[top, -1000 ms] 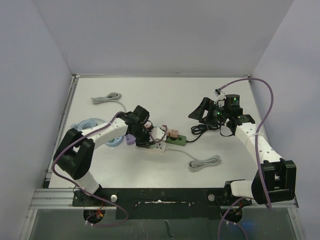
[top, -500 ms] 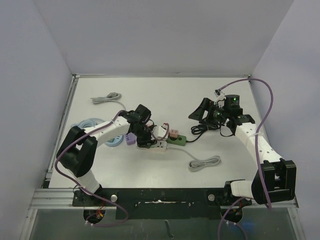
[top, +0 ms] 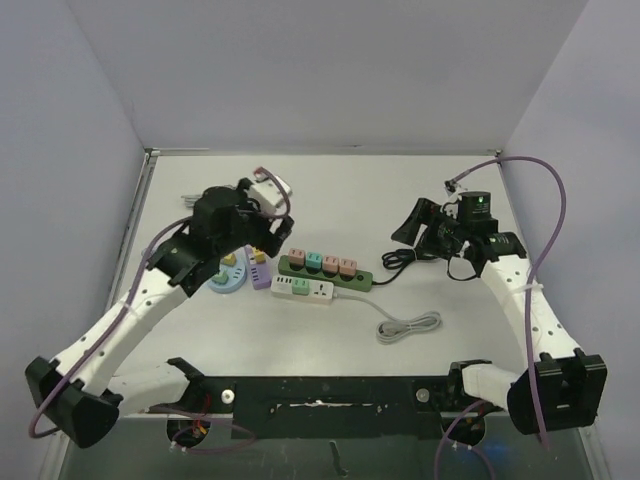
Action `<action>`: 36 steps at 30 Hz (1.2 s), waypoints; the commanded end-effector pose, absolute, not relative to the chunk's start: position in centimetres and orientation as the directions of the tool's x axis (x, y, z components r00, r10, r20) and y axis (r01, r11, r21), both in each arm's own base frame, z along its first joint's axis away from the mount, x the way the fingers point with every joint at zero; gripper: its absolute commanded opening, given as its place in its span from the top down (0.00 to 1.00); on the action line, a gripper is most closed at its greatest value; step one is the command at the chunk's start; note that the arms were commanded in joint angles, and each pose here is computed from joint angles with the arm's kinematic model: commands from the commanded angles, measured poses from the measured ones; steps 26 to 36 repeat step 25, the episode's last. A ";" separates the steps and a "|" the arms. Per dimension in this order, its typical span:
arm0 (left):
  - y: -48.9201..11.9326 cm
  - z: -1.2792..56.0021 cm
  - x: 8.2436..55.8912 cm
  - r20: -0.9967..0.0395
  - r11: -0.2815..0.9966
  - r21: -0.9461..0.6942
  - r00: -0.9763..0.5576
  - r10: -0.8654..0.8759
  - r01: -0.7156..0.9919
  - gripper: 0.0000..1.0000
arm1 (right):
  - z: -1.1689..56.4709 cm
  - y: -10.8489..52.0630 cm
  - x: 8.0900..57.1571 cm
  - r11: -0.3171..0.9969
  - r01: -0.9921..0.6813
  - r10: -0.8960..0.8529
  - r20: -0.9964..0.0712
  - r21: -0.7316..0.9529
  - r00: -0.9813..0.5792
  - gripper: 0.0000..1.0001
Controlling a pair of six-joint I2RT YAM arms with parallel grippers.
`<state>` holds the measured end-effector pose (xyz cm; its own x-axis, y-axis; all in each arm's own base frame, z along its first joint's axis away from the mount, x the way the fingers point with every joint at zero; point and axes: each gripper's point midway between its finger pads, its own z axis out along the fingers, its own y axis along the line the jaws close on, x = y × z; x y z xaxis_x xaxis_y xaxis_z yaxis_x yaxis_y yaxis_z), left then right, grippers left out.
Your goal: Insert the plug
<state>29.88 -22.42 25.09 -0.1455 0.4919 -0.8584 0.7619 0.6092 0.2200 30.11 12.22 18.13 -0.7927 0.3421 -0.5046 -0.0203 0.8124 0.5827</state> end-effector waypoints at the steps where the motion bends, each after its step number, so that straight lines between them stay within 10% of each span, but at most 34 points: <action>1: -15.3 30.6 30.3 -0.936 0.961 -0.168 -0.342 -0.085 0.222 0.24 | 20.7 7.4 29.2 0.914 0.065 0.331 -0.645 0.400 -0.688 0.20; 18: -0.3 35.4 14.1 -0.866 0.877 -0.473 -0.141 -0.480 -0.083 0.24 | 31.1 -0.6 16.8 0.919 0.225 0.373 -0.899 0.323 -0.231 0.10; 36: 0.8 35.6 12.8 -0.879 0.896 -0.430 -0.174 -0.443 -0.109 0.23 | 32.2 -1.3 13.9 0.913 0.242 0.379 -0.903 0.329 -0.201 0.06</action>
